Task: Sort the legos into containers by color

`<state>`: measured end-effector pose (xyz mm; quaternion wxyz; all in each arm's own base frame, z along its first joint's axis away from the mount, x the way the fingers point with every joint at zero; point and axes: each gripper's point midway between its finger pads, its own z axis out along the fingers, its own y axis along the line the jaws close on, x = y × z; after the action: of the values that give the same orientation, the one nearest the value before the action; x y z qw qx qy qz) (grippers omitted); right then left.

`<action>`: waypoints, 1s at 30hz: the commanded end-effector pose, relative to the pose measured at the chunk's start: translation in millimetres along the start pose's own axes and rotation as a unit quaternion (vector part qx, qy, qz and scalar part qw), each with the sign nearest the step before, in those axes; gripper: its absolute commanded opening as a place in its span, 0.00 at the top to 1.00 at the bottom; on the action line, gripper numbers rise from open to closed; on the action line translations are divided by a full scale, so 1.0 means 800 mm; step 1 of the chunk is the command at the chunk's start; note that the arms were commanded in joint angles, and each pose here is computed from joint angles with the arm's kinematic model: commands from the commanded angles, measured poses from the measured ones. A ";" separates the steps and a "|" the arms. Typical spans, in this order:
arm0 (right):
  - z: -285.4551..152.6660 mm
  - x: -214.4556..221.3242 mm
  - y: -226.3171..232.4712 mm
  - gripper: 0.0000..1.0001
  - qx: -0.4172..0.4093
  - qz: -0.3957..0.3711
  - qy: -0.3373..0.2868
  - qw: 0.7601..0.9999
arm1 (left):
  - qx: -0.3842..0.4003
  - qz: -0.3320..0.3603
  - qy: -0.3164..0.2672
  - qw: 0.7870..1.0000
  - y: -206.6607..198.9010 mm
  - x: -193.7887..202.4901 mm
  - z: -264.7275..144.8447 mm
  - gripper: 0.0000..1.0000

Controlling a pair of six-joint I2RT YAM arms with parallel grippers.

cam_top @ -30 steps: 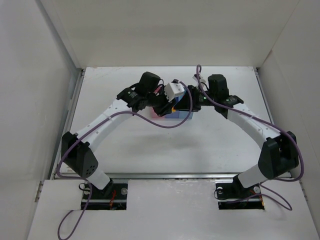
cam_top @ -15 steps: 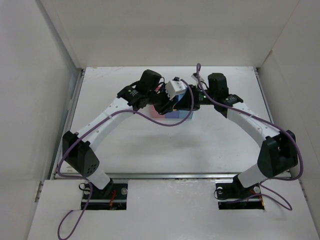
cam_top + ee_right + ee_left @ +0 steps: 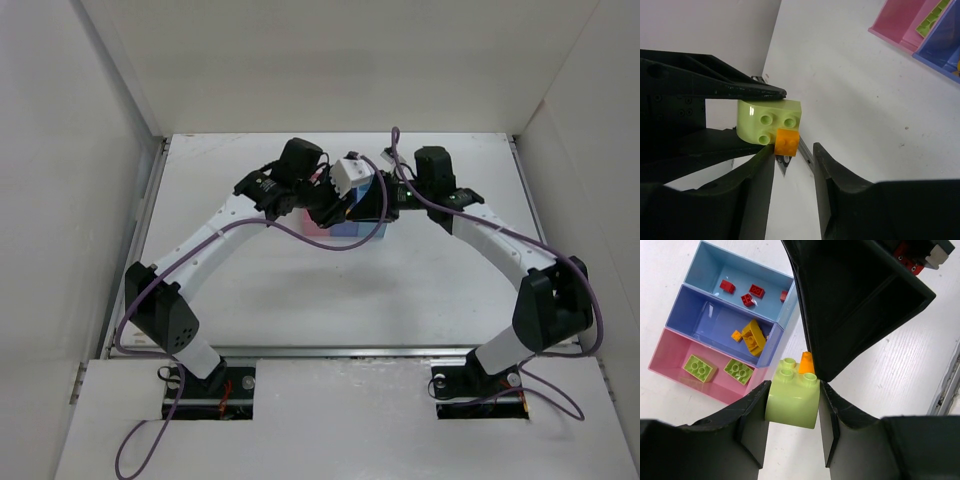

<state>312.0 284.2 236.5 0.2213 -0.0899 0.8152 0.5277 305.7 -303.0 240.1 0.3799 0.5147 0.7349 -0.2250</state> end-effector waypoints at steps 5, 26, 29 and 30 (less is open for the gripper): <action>-0.002 -0.034 0.043 0.61 -0.053 -0.051 -0.032 0.997 | 0.023 0.007 -0.058 0.998 -0.011 -0.048 -0.014 1.00; -0.001 -0.019 0.042 0.57 -0.078 -0.042 -0.028 0.996 | 0.015 0.016 -0.055 0.998 -0.010 -0.048 -0.013 1.00; 0.000 -0.012 0.034 0.60 -0.074 -0.035 -0.023 0.996 | 0.010 0.020 -0.053 0.998 -0.008 -0.047 -0.013 1.00; 0.000 -0.012 0.034 0.62 -0.074 -0.035 -0.023 0.996 | 0.010 0.020 -0.053 0.998 -0.008 -0.047 -0.013 1.00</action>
<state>317.4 290.7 252.5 0.2379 -0.0933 0.7839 0.5658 303.2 -303.8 243.6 0.3760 0.5115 0.7362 -0.2345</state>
